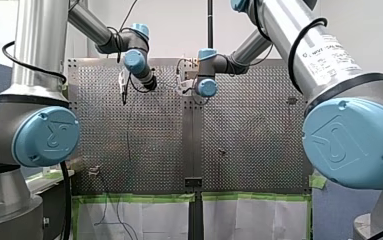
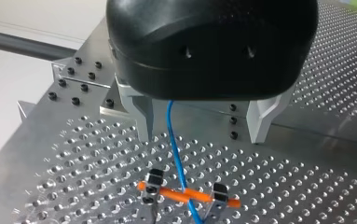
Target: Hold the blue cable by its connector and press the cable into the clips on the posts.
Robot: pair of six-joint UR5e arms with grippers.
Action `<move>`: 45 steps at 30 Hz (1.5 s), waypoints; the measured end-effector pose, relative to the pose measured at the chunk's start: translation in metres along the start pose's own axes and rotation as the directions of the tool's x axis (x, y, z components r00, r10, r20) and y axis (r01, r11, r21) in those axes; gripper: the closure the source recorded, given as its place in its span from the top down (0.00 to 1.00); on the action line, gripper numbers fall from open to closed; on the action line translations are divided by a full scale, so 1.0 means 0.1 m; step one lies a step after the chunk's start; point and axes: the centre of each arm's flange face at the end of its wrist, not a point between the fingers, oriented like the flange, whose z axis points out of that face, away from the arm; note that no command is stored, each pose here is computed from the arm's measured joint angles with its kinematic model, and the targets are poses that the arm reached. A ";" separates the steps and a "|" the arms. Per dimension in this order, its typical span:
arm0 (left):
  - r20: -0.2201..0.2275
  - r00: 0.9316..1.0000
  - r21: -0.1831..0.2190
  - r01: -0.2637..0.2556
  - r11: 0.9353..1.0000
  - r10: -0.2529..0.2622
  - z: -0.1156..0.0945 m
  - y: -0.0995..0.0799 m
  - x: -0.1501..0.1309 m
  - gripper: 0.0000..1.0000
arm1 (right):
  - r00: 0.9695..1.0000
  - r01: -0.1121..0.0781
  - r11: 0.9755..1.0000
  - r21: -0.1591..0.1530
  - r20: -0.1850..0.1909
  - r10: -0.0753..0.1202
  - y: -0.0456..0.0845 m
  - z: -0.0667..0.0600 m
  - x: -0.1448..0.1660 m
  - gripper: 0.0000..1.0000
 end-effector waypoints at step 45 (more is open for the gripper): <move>0.108 0.994 -0.081 -0.008 0.997 0.016 0.55 -0.14 -0.34 0.51 | 1.000 0.001 1.000 -0.012 -0.002 -0.001 0.06 0.02 -0.01 0.00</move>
